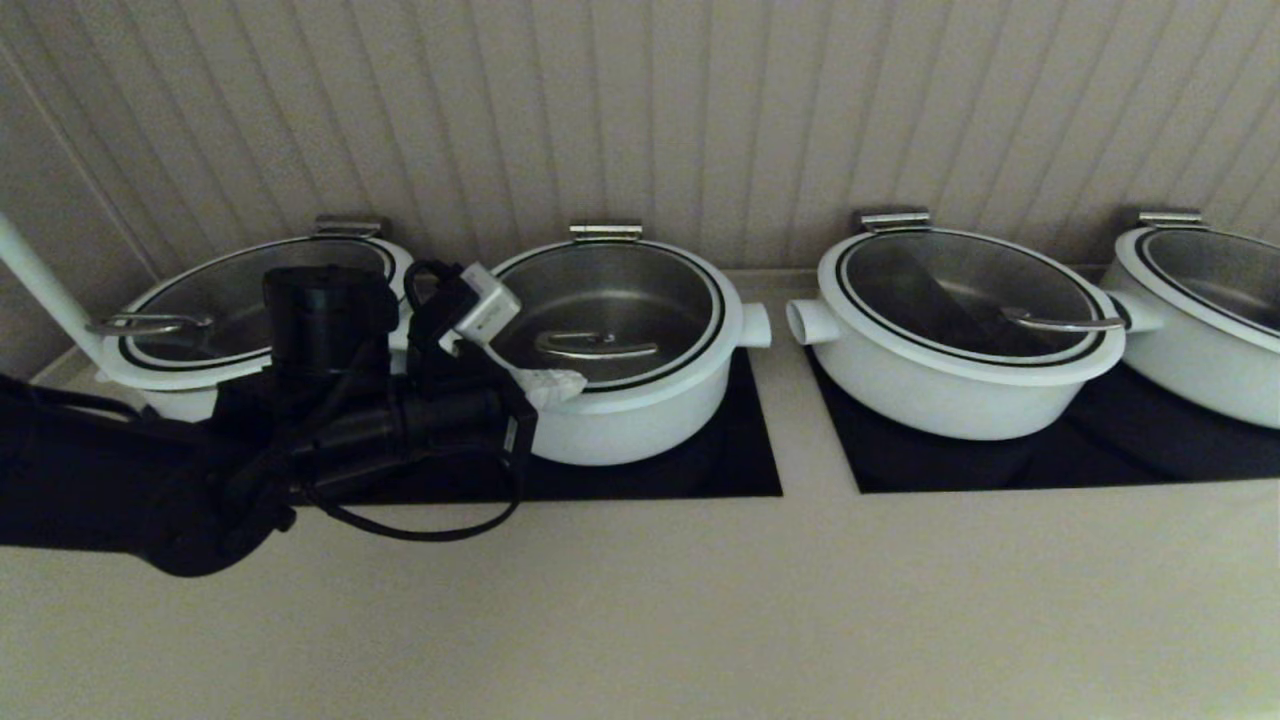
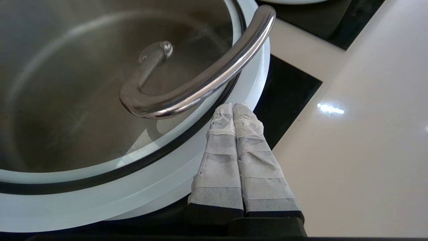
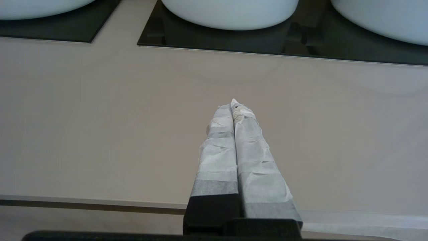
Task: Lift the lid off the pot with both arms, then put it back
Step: Open the food pot lid a small opening with the left arm
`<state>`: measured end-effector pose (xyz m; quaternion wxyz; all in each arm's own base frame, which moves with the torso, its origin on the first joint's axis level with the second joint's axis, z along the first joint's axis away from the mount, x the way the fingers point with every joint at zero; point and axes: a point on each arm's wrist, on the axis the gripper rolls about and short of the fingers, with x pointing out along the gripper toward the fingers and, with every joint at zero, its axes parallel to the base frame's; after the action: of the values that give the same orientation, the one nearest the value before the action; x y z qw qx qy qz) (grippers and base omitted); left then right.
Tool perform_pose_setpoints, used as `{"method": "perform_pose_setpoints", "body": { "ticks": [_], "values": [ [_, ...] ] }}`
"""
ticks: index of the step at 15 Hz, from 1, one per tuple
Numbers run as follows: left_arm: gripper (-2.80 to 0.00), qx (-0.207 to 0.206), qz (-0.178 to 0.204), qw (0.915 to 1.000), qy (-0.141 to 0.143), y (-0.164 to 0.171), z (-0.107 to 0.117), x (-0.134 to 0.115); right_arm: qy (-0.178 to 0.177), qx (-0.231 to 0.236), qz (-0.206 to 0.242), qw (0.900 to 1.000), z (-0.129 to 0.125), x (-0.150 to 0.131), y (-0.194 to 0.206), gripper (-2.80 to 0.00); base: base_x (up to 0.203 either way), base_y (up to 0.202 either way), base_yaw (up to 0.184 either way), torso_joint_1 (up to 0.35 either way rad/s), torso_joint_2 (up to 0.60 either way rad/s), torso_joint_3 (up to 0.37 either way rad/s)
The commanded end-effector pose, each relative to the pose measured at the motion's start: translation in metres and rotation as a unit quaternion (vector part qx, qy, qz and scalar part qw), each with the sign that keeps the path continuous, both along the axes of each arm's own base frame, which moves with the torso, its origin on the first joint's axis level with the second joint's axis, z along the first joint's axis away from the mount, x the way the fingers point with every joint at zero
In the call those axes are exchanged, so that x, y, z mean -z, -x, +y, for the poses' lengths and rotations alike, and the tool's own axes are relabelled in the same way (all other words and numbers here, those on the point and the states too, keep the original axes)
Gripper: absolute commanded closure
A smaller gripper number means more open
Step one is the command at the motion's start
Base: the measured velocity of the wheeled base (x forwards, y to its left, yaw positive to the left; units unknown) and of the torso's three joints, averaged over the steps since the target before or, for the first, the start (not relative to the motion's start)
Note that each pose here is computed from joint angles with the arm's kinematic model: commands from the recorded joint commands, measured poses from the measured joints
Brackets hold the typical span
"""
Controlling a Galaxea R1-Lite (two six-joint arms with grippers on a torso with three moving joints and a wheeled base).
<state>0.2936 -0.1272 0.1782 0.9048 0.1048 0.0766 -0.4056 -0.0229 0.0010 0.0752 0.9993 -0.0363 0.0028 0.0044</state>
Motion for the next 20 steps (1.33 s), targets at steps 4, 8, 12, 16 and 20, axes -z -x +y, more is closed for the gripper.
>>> {"method": "perform_pose_setpoints", "body": {
  "ticks": [4,8,12,16,20],
  "values": [
    [0.00,0.000,-0.008,1.0000,0.002,-0.010,-0.004,-0.001,0.000,0.000,0.000,1.000,0.000,0.000,0.000,0.00,0.000,0.000,0.000,0.000,0.00,0.000],
    [0.00,-0.026,-0.018,0.9995,0.000,-0.018,-0.006,-0.003,0.000,0.000,0.000,1.000,0.000,0.000,0.000,0.00,0.000,0.000,0.000,0.000,0.00,0.000],
    [0.00,-0.045,-0.047,0.9978,0.009,-0.025,-0.007,-0.002,0.000,0.000,0.000,1.000,0.000,0.000,0.000,0.00,0.000,0.000,0.000,0.000,0.00,0.000],
    [0.00,-0.045,-0.051,0.9976,0.011,-0.024,-0.007,-0.005,0.000,0.000,0.000,1.000,0.000,0.000,0.000,0.00,0.000,0.000,0.000,0.000,0.00,0.000],
    [0.00,-0.045,-0.070,0.9963,0.020,-0.027,-0.008,-0.017,0.000,0.000,0.000,1.000,0.000,0.000,0.000,0.00,0.000,0.000,0.000,0.000,0.00,0.000]
  ]
}}
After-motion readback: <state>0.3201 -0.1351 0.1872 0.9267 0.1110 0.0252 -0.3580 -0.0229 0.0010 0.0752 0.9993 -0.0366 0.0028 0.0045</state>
